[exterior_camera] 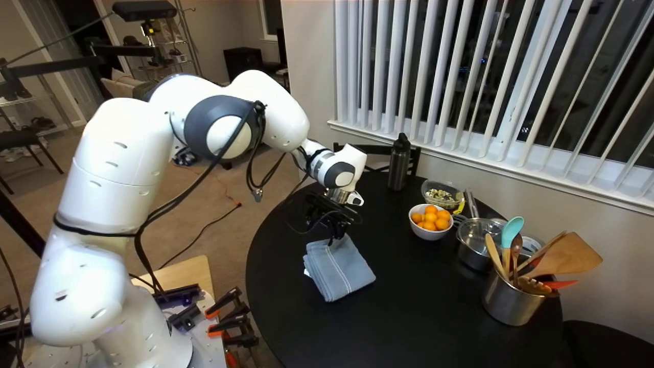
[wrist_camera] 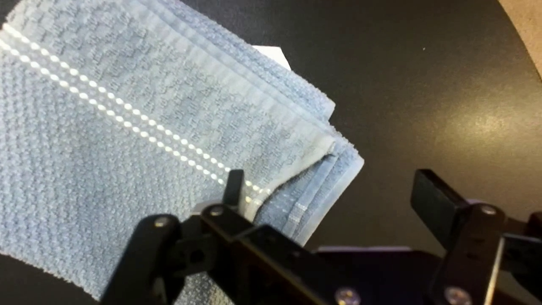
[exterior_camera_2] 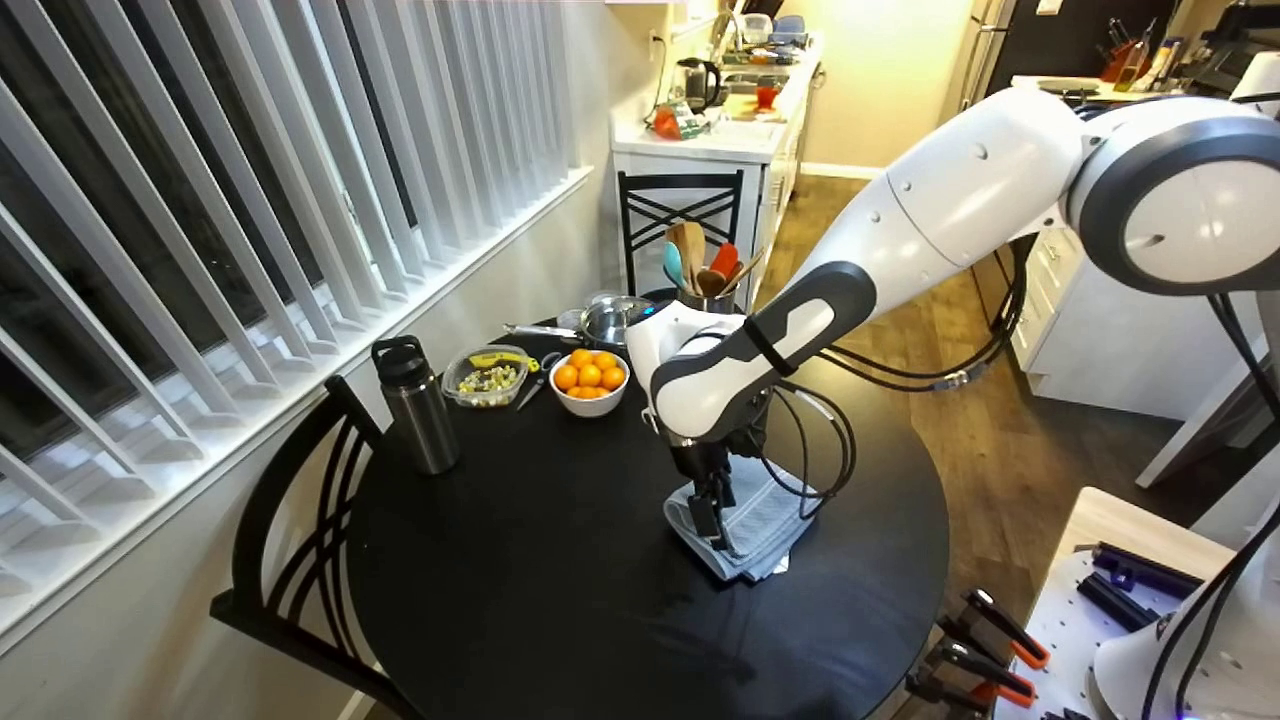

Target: Fold the blue towel

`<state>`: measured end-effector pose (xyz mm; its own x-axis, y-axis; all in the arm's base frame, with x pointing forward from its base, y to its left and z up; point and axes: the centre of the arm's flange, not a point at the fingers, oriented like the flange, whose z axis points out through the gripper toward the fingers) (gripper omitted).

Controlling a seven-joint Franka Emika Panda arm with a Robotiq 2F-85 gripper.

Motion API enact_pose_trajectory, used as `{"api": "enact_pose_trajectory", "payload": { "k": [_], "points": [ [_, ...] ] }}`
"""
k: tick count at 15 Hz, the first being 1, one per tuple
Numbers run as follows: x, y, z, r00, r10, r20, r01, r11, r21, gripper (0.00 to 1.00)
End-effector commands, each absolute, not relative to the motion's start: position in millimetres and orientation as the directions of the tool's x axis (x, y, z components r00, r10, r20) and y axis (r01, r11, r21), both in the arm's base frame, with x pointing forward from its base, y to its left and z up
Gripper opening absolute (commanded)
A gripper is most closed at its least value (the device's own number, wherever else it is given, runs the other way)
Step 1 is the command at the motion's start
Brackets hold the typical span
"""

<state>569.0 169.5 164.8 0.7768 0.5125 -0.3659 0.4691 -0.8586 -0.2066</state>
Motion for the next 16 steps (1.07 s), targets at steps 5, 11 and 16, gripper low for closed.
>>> {"api": "enact_pose_trajectory", "payload": {
  "k": [5,11,16],
  "points": [
    [593,179,133,0.765,0.523,-0.374,0.465,-0.852,-0.240,1.00],
    [602,207,138,0.724,0.643,-0.248,0.503,-0.739,-0.448,1.00],
    [601,215,153,0.723,0.655,-0.222,0.494,-0.713,-0.497,1.00]
  ]
}}
